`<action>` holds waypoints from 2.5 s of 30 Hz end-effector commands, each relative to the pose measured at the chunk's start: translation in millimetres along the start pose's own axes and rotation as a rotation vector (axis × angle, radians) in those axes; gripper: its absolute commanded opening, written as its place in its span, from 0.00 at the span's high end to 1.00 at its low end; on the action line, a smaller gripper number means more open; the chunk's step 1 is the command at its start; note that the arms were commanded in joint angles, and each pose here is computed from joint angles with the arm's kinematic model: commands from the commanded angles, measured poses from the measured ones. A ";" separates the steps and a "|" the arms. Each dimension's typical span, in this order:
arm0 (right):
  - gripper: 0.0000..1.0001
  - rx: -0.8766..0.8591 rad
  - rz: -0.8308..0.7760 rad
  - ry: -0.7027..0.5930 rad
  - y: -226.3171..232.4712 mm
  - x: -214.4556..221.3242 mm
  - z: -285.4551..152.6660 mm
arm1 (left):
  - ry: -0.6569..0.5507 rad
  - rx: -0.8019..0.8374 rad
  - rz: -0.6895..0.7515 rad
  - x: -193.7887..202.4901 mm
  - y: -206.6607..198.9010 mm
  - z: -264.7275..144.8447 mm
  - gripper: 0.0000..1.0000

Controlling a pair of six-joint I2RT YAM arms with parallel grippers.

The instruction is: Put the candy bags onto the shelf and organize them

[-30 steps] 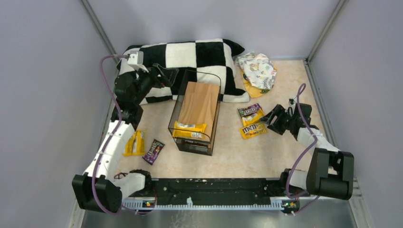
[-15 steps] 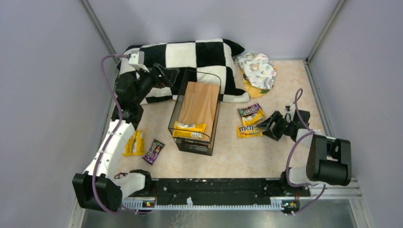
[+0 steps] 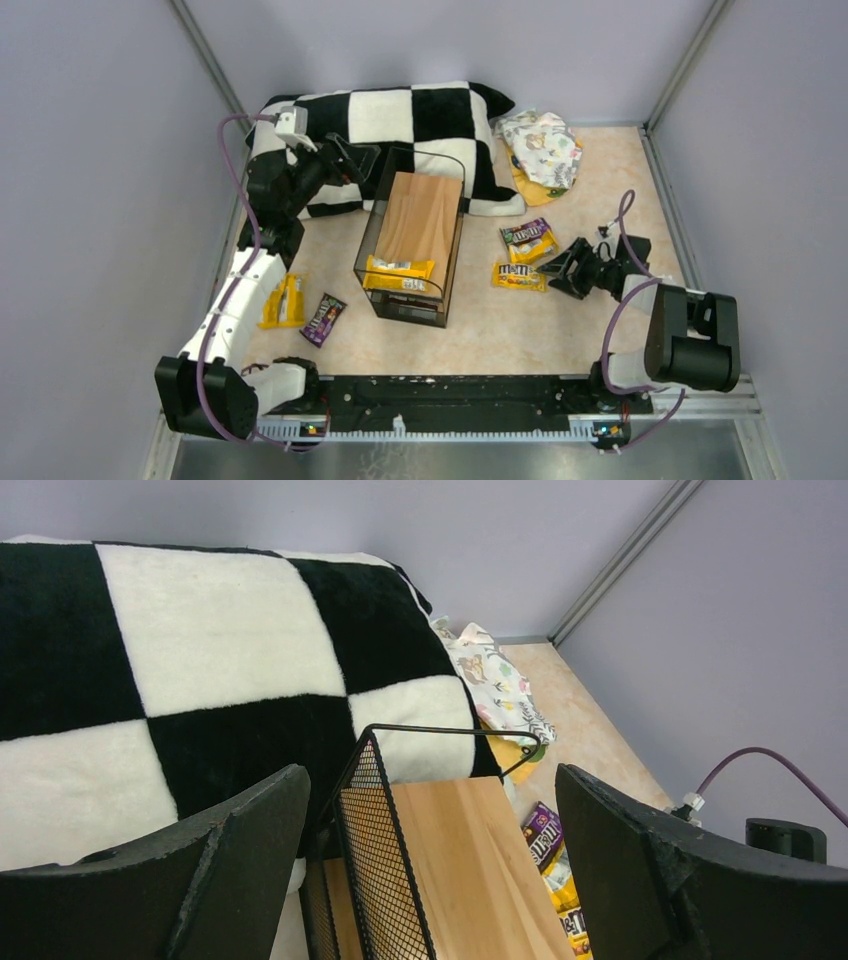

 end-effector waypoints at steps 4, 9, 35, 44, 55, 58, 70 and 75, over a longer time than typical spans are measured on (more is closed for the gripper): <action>0.39 0.014 -0.057 0.037 0.0 4.1 13.1 | -0.046 0.032 0.016 -10.0 -3.9 0.7 0.01; 0.55 0.002 -0.044 0.049 -2.3 14.1 20.8 | -0.047 0.029 0.016 -9.7 -3.6 0.8 0.01; 1.00 -0.253 -0.080 -0.044 80.5 1.4 -24.7 | -0.036 0.038 -0.003 -7.2 -3.1 2.7 0.01; 1.00 -0.458 -0.112 -0.119 169.9 -7.1 -52.0 | -0.038 0.043 -0.009 -7.6 -4.2 1.9 0.01; 1.00 -0.598 -0.100 -0.110 260.9 25.1 -12.3 | -0.038 0.045 -0.012 -7.3 -4.4 1.7 0.01; 1.00 -0.587 -0.076 -0.103 269.8 37.2 8.7 | -0.040 0.046 -0.010 -7.7 -4.6 1.6 0.01; 1.00 -0.578 -0.070 -0.022 278.9 77.4 56.8 | -0.029 0.052 -0.024 -5.1 -2.5 4.0 0.01; 1.00 -0.572 -0.057 0.002 272.4 87.3 62.0 | -0.027 0.059 -0.030 -5.0 -2.8 3.7 0.01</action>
Point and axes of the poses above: each gripper's point midway between its finger pads, its own z axis out along the fingers, its own y axis along the line the jaws close on, x = y × z, the point moved 10 cm from there along -z, back along the fingers, and after that the axes turned 5 degrees about z, right-handed, at the moved point
